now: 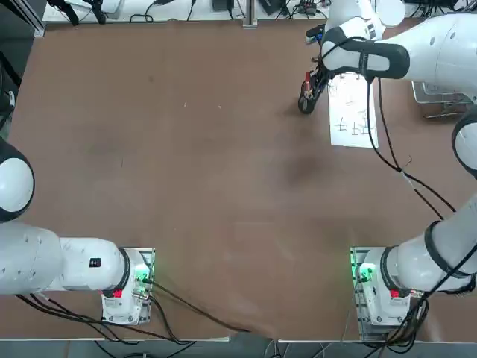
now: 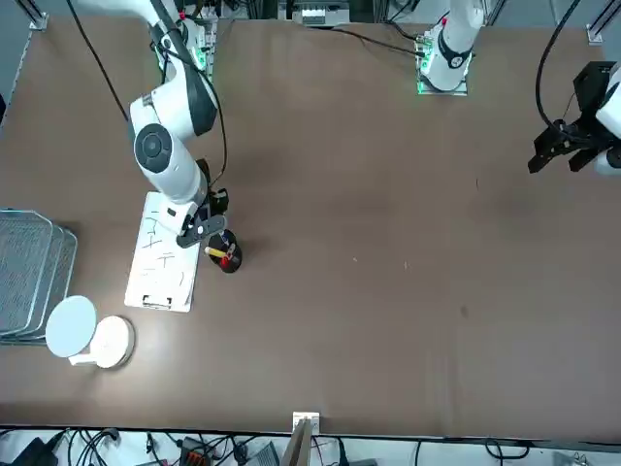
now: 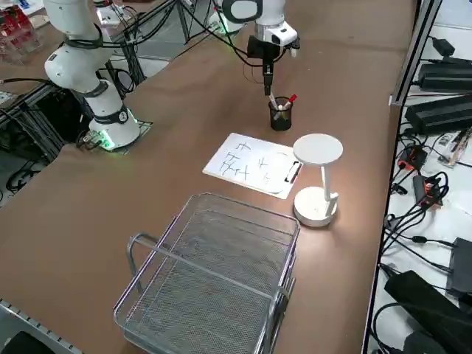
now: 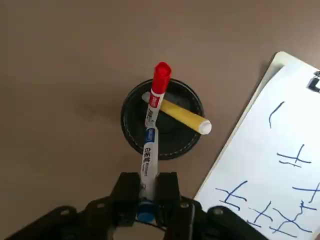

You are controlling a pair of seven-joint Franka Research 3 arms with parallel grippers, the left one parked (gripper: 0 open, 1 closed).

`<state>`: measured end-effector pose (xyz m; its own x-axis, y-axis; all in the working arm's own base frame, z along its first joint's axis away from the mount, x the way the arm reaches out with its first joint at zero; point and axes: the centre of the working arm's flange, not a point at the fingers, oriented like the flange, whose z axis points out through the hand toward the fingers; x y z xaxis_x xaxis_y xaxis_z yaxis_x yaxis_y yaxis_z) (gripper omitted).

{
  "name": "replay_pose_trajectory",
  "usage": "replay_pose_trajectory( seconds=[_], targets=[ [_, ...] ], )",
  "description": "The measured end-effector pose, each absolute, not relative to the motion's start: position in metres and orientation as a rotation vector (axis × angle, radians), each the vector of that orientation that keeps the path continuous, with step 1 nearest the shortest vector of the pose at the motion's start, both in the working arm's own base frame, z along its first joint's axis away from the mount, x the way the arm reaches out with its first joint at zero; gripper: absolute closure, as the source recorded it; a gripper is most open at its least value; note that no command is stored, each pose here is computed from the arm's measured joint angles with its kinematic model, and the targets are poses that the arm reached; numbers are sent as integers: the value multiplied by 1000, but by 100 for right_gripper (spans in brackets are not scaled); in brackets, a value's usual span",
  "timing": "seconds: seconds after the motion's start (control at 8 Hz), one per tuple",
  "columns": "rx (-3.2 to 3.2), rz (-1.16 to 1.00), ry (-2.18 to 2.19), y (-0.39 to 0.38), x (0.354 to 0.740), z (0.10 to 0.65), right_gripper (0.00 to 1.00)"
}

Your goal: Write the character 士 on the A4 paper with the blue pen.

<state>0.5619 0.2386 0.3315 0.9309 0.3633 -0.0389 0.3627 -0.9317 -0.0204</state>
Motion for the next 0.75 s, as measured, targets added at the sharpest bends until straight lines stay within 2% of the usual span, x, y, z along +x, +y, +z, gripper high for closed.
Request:
replay_pose_trajectory(
  seconds=[0.75],
  targets=[
    [-3089,12,-541,220,575,323,79]
  ],
)
